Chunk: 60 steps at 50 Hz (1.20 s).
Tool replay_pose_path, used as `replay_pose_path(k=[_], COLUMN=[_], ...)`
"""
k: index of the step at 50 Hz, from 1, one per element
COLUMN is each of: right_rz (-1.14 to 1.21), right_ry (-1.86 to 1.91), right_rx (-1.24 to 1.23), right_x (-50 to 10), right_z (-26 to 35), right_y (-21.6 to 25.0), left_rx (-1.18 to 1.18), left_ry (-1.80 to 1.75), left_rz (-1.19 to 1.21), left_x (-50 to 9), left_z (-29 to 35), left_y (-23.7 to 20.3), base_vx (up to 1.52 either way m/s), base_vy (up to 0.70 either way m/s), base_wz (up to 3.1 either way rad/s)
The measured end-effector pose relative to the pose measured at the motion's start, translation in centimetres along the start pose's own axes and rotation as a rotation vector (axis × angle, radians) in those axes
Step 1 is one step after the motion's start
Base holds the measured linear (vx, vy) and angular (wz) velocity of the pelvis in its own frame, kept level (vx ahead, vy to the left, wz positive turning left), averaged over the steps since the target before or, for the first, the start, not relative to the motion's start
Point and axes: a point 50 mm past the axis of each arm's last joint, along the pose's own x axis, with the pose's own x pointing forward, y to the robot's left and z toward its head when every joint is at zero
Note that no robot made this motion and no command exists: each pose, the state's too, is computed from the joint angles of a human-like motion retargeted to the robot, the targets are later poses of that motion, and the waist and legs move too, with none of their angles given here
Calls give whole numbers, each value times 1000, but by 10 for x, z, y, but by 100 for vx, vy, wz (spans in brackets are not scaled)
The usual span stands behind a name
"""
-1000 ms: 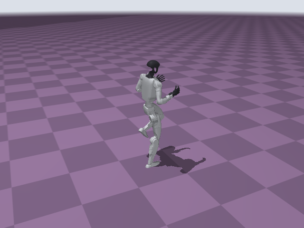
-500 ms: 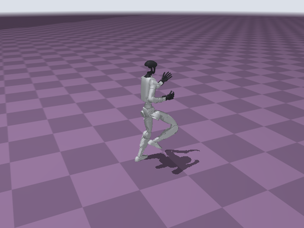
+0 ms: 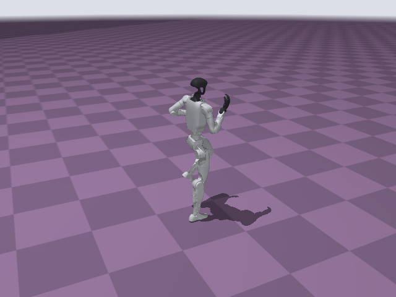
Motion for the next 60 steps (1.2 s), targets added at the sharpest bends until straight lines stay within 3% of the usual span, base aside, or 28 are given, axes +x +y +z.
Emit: replay_pose_path(k=[5,9,12,15,20,25,29,32,35,38,42,47,50,53,56,60], right_rz=[57,4,-31,-172,-141,-276,-236,-135,32,89,25,114,97,-17,-166,-126], right_ry=[156,382,521,634,720,884,879,740,395,143,74,259,430,582,652,652], right_rx=[180,62,-114,-151,-66,-136,-301,-363,-397,-268,-37,85,13,-126,-149,-102], right_x=[-34,-64,-88,-117,-148,-184,-169,-119,-24,14,-11,-47,-72,-103,-125,-135], right_z=[-6,-41,-66,-72,-17,-10,-51,-77,-69,-38,-14,-26,-52,-73,-68,-26], right_y=[16,10,-5,-27,-38,-51,-62,-68,-51,-14,13,32,26,4,-24,-34], left_rx=[0,15,1,40,10,-169,-264,-225,-141,-43,43,-24,-36,-70,-37,-82], left_ry=[163,12,-170,-451,-790,-761,-634,-485,-255,-62,85,146,22,-168,-467,-747], left_rz=[113,175,87,-83,-248,-302,-329,-201,61,115,13,186,174,7,-222,-353], left_x=[-28,20,77,133,122,89,78,74,57,21,-7,-23,17,73,122,113], left_z=[-17,-31,-26,25,93,92,79,50,7,-14,-16,-29,-35,-24,32,89], left_y=[16,0,-38,-91,-133,-124,-105,-72,-13,8,4,10,-8,-53,-112,-142], base_vx=[11,-8,-23,-21,17,13,-13,-21,-23,2,18,11,-10,-21,-19,15], base_vy=[12,10,12,2,-5,-4,-2,-4,-7,-1,5,8,11,10,2,-9], base_wz=[-86,63,113,93,-19,53,-105,-133,-109,87,60,-52,89,128,98,-57])
